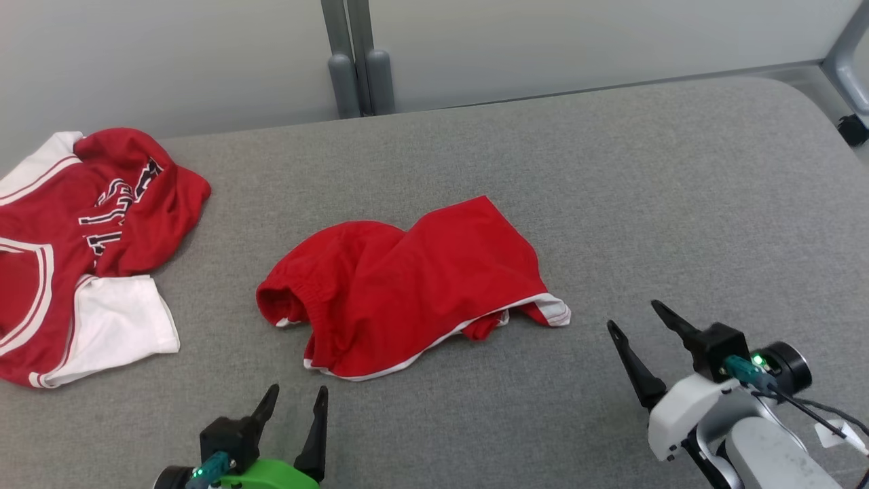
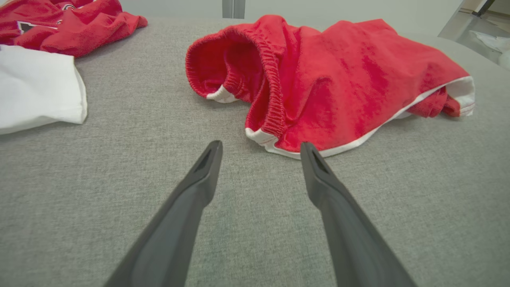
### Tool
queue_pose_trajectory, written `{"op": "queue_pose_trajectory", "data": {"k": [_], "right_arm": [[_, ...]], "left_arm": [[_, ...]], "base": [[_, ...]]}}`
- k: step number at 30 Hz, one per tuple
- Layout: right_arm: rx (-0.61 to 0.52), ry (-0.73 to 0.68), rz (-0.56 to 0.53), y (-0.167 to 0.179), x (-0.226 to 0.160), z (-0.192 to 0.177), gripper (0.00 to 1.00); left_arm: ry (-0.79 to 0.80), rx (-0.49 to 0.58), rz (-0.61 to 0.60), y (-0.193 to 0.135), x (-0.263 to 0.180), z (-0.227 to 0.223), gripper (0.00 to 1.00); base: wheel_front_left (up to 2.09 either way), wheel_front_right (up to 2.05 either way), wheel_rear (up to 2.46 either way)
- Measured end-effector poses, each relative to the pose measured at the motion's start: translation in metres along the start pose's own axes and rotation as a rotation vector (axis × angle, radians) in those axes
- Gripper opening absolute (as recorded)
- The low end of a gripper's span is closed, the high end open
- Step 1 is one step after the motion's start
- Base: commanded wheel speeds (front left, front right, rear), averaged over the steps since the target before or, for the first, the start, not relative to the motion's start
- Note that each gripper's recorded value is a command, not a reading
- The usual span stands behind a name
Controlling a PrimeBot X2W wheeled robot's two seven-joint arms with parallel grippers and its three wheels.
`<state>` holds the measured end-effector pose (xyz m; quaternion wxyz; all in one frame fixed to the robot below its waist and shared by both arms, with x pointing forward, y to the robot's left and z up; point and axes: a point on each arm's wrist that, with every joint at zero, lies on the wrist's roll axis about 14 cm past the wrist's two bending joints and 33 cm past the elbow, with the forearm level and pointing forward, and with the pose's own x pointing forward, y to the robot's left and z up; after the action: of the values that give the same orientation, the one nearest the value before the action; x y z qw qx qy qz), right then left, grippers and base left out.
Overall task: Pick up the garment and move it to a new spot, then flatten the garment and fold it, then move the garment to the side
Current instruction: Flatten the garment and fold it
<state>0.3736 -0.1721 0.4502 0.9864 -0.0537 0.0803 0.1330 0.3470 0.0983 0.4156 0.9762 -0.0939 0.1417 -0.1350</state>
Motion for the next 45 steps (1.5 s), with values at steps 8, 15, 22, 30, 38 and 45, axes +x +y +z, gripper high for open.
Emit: {"op": "queue_pose_trajectory", "data": {"k": [8,15,22,30,38,45], "right_arm": [[-0.027,0.154,0.168,0.023,0.039,-0.021,1.0],[-0.001,0.173,0.233,0.037,0.055,-0.034,1.0],[0.001,0.169,0.269,0.045,0.063,-0.04,0.99],[0.016,0.158,0.286,0.05,0.066,-0.039,0.0],[0.058,0.016,0.2,0.016,0.067,0.006,0.0],[0.106,-0.195,0.092,-0.027,0.032,0.068,0.0]], "left_arm": [[0.125,0.042,-0.042,0.003,0.04,-0.012,1.0],[0.17,0.046,-0.072,0.0,0.054,-0.022,1.0],[0.203,0.045,-0.074,0.004,0.057,-0.03,1.0],[0.219,0.049,-0.112,-0.005,0.061,-0.032,0.0],[0.119,-0.157,-0.175,-0.033,0.059,0.007,0.0],[-0.039,-0.278,-0.319,-0.068,0.037,0.089,0.0]], "base": [[0.0,0.0,0.0],[0.0,0.0,0.0],[0.0,0.0,0.0],[0.0,0.0,0.0],[0.0,0.0,0.0],[0.0,0.0,0.0]]}}
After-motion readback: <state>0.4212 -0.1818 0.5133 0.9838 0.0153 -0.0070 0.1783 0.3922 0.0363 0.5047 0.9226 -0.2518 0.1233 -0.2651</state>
